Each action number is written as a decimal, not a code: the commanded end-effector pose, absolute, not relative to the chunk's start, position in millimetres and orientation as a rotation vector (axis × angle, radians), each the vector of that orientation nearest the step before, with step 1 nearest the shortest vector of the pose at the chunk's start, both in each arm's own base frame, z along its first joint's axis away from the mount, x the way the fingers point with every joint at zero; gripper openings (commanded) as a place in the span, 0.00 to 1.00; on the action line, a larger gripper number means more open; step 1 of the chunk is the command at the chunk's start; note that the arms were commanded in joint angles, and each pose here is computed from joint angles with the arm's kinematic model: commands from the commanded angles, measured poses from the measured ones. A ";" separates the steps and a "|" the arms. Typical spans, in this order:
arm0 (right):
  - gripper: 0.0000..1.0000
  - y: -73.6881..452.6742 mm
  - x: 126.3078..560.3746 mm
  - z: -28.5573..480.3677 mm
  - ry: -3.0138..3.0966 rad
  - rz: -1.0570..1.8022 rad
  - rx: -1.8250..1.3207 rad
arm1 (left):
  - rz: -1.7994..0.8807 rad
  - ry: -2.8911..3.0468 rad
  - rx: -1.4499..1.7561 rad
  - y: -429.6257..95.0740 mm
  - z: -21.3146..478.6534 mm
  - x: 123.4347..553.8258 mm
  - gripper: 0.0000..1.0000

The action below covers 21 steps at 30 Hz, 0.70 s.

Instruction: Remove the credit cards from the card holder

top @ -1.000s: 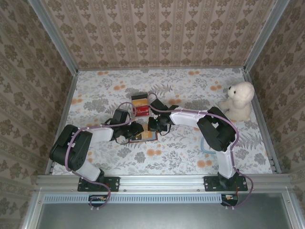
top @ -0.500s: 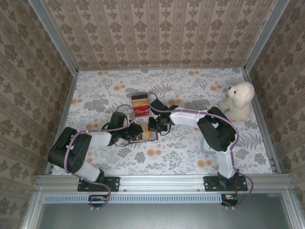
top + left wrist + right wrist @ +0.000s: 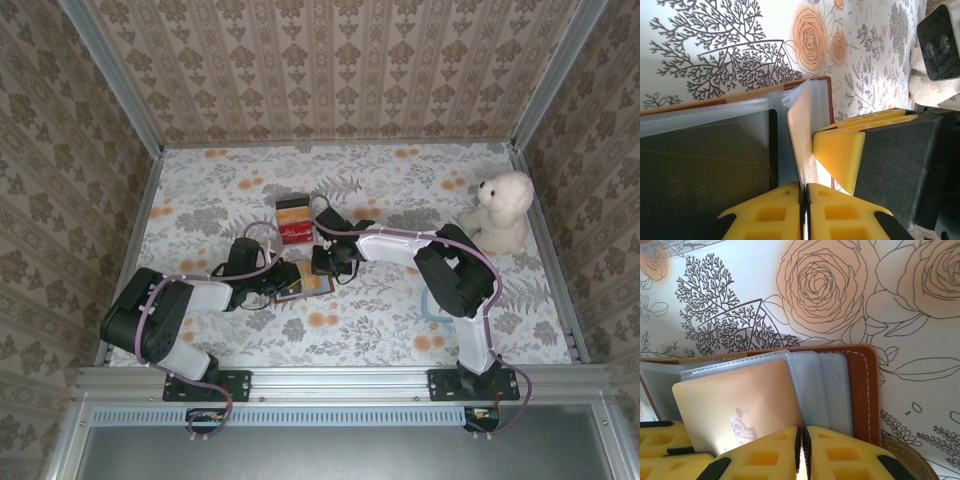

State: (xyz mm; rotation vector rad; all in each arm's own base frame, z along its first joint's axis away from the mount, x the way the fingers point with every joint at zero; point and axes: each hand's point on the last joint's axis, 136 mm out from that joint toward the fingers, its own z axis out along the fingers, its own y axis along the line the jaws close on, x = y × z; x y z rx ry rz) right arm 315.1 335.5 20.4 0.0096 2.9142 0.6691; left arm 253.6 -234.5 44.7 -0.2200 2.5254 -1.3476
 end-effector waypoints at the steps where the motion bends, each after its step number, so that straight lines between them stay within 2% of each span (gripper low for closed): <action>1: 0.17 299.7 294.8 -20.3 3.043 0.414 0.045 | -1.480 2.406 -0.081 -249.7 77.1 254.1 0.11; 21: 0.16 287.4 297.1 -22.4 3.029 0.349 0.075 | -1.441 2.487 -0.181 -227.7 55.5 252.5 0.09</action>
